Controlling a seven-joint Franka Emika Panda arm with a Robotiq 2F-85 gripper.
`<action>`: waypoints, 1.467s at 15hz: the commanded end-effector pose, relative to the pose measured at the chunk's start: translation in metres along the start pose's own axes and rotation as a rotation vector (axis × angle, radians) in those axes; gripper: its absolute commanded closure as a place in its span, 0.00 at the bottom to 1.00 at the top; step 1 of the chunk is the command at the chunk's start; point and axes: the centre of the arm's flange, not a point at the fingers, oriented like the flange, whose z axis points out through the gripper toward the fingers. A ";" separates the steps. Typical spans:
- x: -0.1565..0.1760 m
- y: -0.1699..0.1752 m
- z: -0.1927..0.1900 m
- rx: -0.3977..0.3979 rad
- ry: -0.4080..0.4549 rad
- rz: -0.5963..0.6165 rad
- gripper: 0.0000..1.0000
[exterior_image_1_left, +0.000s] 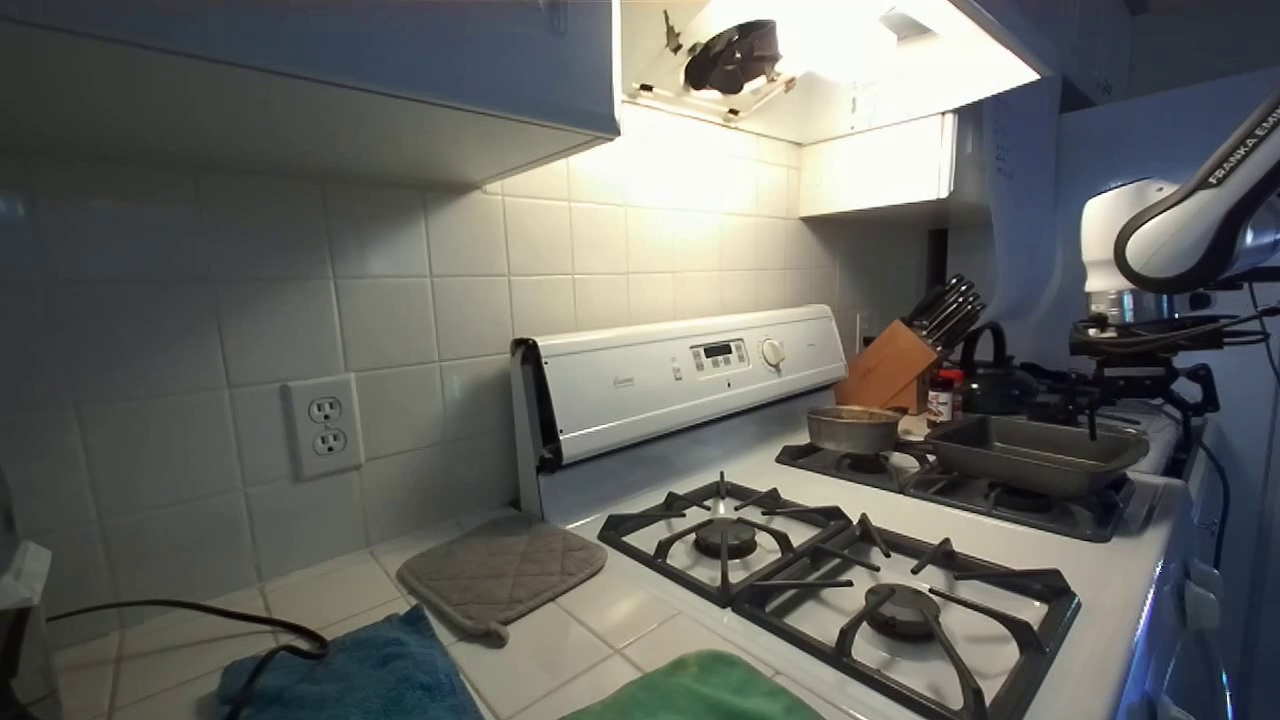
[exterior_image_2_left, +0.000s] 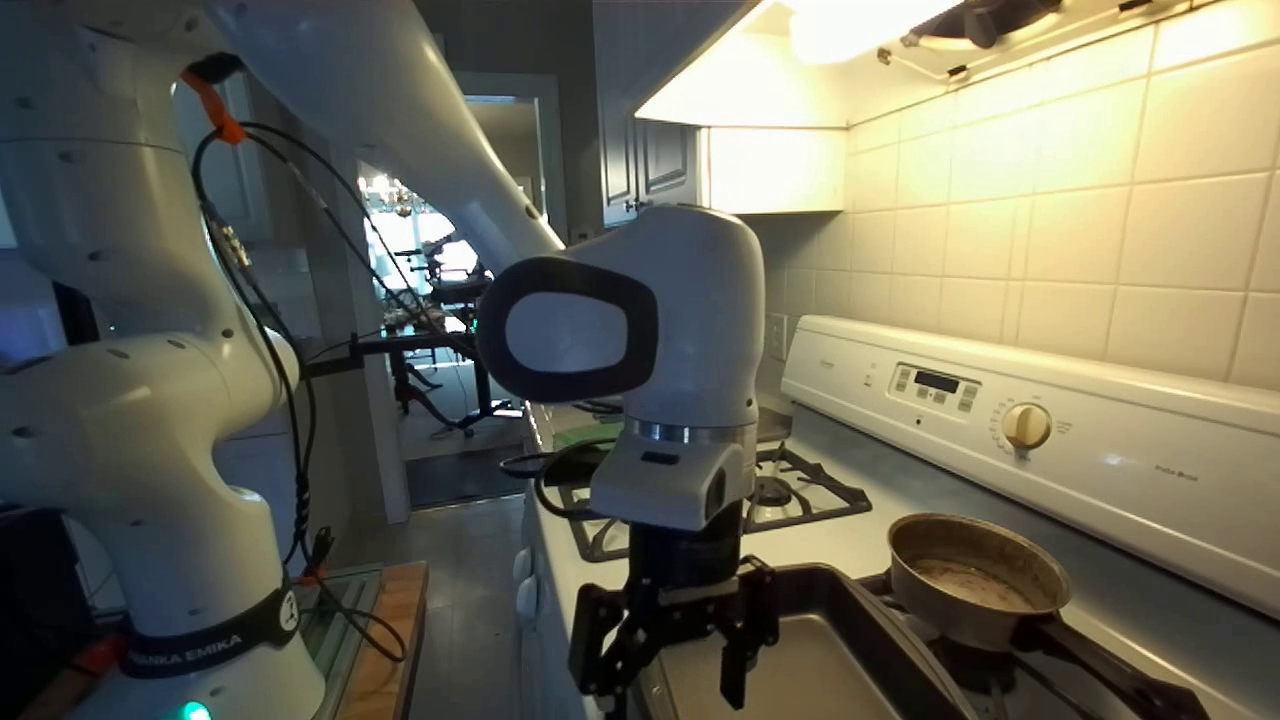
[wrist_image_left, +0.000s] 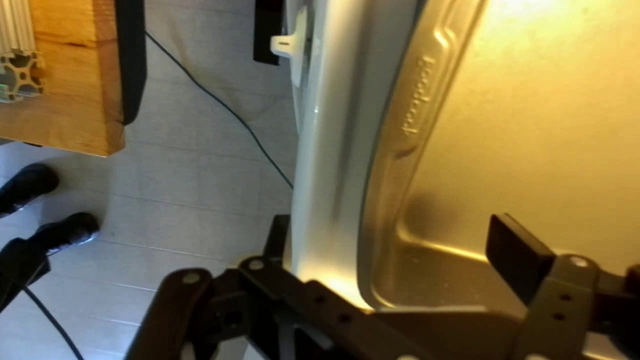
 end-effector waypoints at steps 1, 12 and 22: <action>0.012 -0.003 -0.015 0.140 0.011 -0.046 0.00; 0.098 0.004 -0.032 0.157 0.129 -0.415 0.00; 0.061 -0.007 -0.039 0.181 0.142 -0.495 0.00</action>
